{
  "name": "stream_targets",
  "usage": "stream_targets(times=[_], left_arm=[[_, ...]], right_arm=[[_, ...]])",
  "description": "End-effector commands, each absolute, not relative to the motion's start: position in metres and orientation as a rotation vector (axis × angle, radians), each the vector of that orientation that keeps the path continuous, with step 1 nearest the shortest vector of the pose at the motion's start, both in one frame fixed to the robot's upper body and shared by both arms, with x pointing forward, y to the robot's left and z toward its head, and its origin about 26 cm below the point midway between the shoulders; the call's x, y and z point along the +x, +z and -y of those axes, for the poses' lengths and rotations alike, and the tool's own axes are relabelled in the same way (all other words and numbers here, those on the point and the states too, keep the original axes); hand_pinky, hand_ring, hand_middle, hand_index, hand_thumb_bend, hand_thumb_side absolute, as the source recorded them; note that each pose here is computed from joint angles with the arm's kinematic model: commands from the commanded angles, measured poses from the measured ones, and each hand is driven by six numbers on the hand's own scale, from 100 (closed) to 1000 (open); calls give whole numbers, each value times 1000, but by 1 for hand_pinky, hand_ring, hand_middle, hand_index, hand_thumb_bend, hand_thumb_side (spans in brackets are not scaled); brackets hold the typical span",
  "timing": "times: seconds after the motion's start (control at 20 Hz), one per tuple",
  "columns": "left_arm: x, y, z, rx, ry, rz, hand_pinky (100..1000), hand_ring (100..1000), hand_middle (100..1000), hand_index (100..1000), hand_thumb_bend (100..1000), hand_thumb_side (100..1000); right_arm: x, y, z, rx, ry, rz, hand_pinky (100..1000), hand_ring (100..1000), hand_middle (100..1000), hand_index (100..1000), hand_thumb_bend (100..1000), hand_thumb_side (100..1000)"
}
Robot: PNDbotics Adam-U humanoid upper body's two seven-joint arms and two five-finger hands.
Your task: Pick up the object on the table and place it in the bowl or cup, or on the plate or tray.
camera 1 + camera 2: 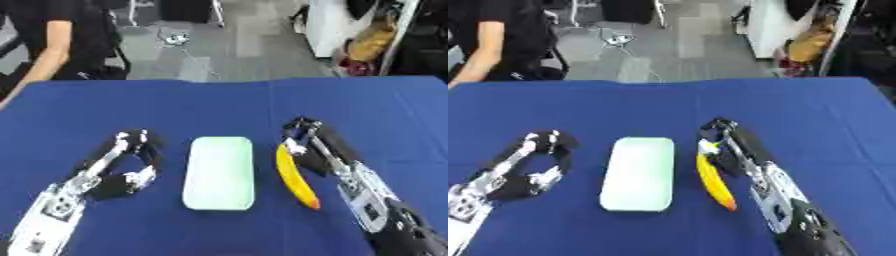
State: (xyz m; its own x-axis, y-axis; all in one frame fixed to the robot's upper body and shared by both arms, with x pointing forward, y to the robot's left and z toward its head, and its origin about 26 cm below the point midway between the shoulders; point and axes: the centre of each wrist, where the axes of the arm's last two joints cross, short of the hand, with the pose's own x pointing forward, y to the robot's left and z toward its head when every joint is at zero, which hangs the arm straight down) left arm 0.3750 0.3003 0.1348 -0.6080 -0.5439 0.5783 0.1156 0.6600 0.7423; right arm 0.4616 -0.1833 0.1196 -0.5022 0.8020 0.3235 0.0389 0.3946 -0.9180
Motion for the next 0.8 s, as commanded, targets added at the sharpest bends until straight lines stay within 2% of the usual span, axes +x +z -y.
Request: stream_targets(times=[0.05, 0.8], left_arm=[[376, 146, -302, 347, -987, 2050, 526, 612, 683, 748, 100, 694], [375, 146, -303, 348, -986, 2049, 527, 612, 683, 748, 100, 694]], right_arm=[[464, 125, 183, -754, 1180, 1850, 449, 613, 764, 795, 100, 1000], [460, 101, 190, -812, 1154, 1755, 445, 604, 748, 791, 100, 1000]])
